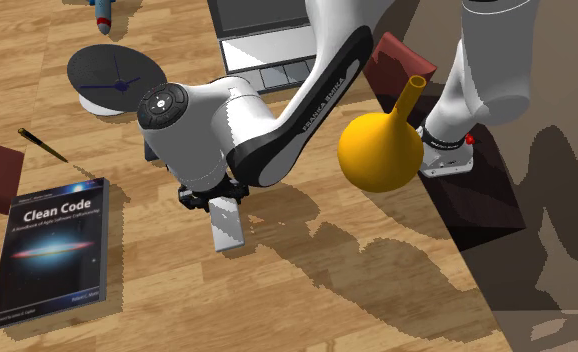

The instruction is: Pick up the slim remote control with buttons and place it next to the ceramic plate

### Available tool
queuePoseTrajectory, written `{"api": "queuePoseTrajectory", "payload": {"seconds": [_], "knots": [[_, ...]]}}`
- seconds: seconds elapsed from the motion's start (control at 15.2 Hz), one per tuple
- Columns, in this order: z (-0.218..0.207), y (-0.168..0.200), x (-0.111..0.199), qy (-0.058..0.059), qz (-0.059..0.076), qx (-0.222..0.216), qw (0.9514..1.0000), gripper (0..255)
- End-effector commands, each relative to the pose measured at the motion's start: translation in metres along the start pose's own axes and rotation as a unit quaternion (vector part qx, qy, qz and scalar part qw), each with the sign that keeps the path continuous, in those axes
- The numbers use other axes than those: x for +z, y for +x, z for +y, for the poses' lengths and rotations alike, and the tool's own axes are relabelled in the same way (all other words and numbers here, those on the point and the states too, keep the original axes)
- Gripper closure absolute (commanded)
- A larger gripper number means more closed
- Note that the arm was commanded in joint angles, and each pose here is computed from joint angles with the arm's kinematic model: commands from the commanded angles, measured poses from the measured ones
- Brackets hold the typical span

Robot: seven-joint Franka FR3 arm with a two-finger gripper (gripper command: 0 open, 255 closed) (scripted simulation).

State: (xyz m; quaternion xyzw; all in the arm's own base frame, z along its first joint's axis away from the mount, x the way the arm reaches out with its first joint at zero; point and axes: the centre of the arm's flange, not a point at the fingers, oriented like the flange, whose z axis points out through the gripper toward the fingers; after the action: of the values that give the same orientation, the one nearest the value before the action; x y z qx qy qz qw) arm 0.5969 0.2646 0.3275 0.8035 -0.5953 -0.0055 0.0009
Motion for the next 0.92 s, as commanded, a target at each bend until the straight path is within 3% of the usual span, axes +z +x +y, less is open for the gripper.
{"api": "queuePoseTrajectory", "payload": {"seconds": [0.0,0.26,0.86], "knots": [[0.0,0.0,0.0,0.0,0.0,0.0,1.0,255],[0.0,0.0,0.0,0.0,0.0,0.0,1.0,255],[0.0,0.0,-0.047,0.0,0.0,0.0,1.0,255]]}}
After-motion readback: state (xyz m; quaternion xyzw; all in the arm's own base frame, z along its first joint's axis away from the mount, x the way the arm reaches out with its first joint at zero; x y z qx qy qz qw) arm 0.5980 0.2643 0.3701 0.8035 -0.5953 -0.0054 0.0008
